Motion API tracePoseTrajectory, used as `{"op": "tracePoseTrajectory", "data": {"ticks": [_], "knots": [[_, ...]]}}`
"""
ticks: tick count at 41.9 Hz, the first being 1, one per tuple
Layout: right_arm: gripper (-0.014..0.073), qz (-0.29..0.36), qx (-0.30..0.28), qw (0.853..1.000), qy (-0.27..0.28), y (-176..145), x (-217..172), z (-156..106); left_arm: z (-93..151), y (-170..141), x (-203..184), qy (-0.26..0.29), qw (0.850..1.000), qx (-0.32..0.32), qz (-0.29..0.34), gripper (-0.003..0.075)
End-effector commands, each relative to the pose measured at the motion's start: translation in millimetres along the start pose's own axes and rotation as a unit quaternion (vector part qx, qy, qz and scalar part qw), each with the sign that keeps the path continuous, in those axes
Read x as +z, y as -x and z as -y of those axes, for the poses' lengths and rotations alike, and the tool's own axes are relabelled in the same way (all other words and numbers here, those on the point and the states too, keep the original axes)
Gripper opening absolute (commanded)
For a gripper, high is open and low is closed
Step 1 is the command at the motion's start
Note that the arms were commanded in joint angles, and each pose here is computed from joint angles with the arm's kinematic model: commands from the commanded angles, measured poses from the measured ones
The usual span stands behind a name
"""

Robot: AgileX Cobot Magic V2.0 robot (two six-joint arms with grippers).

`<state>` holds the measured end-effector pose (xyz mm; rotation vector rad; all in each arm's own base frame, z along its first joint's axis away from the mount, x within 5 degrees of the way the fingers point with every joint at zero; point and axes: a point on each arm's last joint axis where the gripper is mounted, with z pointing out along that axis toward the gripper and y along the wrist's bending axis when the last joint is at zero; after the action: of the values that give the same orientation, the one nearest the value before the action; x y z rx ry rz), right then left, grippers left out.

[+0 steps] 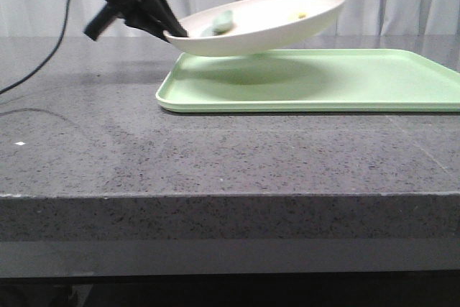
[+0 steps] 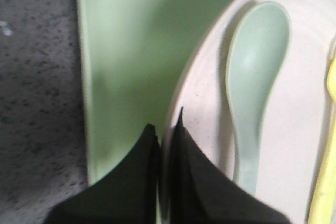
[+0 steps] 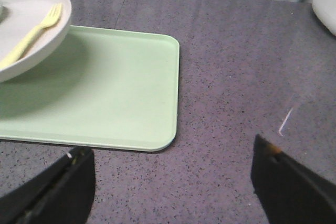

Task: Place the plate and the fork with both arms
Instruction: 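Lower the plate onto the green tray and open the left gripper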

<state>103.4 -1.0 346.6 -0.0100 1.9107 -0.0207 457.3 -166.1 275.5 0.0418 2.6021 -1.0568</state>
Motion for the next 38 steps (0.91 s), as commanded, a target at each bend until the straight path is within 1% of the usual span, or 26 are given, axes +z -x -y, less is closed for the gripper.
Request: {"op": "tracePoseTrajectory", "data": {"ticks": [1, 6, 14, 17, 23, 29, 31, 34, 38], "knots": [[0.0624, 0.048, -0.006, 0.999, -0.003, 15.2, -2.5, 0.6, 42.5, 4.0, -18.0, -0.038, 0.997, -0.008, 0.06, -0.0018], [0.0624, 0.048, -0.006, 0.999, -0.003, 15.1, -2.5, 0.6, 50.2, 0.0, -7.2, -0.016, 0.998, -0.008, 0.067, -0.0018], [0.0624, 0.047, -0.006, 0.999, -0.003, 15.0, -2.5, 0.6, 62.0, -4.0, 2.4, -0.017, 0.996, -0.012, 0.082, -0.0018], [0.0624, 0.047, -0.006, 0.999, -0.003, 15.0, -2.5, 0.6, 62.7, -6.1, 4.9, -0.002, 0.997, -0.012, 0.081, -0.0018], [0.0624, 0.047, -0.006, 0.999, -0.003, 15.0, -2.5, 0.6, 65.2, -13.2, 12.9, 0.05, 0.995, -0.003, 0.081, -0.0018], [0.0624, 0.047, -0.006, 0.999, -0.003, 15.0, -2.5, 0.6, 69.8, -17.4, 16.9, 0.056, 0.995, 0.006, 0.078, -0.0012], [0.0624, 0.047, -0.006, 0.999, -0.003, 15.0, -2.5, 0.6, 70.7, -18.0, 17.4, 0.056, 0.995, 0.007, 0.078, 0.0007], [0.0624, 0.047, -0.006, 0.999, -0.003, 15.0, -2.5, 0.6, 70.6, -18.2, 17.5, 0.056, 0.995, 0.007, 0.077, 0.0076], [0.0624, 0.047, -0.006, 0.999, -0.003, 15.0, -2.5, 0.6, 70.4, -18.7, 17.5, 0.057, 0.996, 0.007, 0.074, 0.0233]]}}
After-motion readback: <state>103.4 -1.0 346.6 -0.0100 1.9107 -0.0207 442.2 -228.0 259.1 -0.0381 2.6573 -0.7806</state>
